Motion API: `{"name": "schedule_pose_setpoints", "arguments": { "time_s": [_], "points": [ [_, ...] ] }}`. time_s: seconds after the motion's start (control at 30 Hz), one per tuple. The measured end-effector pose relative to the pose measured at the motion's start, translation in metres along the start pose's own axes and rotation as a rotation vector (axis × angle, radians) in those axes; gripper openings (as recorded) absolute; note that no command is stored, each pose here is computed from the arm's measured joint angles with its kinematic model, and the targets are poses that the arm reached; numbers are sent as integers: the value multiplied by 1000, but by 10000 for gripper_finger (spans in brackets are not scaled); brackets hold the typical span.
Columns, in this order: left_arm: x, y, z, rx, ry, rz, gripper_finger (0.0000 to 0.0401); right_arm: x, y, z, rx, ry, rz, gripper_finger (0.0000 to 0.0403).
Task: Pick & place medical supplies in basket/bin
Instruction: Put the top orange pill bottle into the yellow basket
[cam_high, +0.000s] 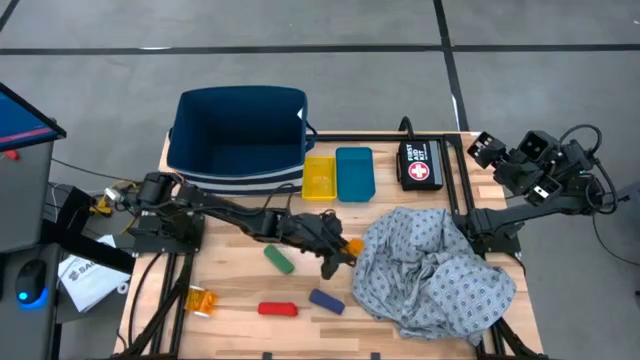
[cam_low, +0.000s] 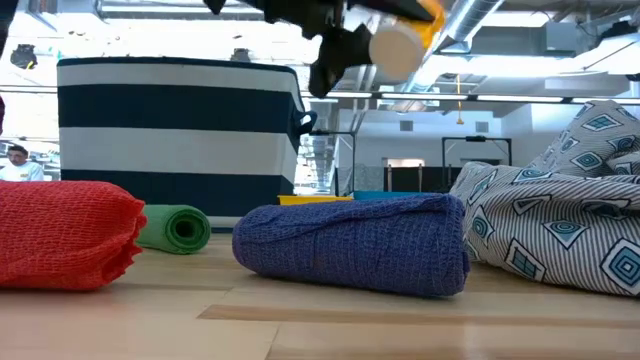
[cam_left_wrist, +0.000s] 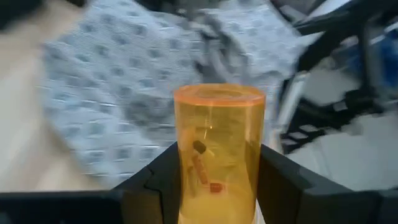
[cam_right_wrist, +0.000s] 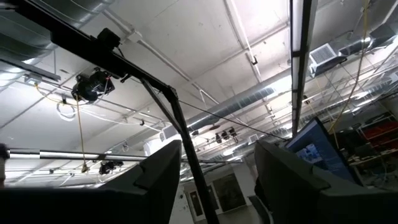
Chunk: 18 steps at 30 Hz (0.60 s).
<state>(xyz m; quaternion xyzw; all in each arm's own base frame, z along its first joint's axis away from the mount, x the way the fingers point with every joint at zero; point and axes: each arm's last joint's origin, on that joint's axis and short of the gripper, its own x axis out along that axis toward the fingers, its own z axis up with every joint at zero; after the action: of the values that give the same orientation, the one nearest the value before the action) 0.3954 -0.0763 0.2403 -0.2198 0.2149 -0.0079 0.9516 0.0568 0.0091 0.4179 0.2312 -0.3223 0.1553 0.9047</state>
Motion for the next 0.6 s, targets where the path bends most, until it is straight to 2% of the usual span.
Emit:
{"name": "schedule_pose_setpoints", "arguments": {
  "time_s": [0.2,0.33,0.5,0.6],
  "points": [
    [-8,-1,20,179,-39,171,154,0,1,0,5,2,20,201],
    [-16,-5,33,347,-8,289,160,0,2,0,6,5,28,201],
    [-21,-11,53,546,18,366,160,0,2,0,-2,4,28,201],
    [-23,-9,59,609,31,401,161,0,2,0,-16,4,28,201]
  ]
}}
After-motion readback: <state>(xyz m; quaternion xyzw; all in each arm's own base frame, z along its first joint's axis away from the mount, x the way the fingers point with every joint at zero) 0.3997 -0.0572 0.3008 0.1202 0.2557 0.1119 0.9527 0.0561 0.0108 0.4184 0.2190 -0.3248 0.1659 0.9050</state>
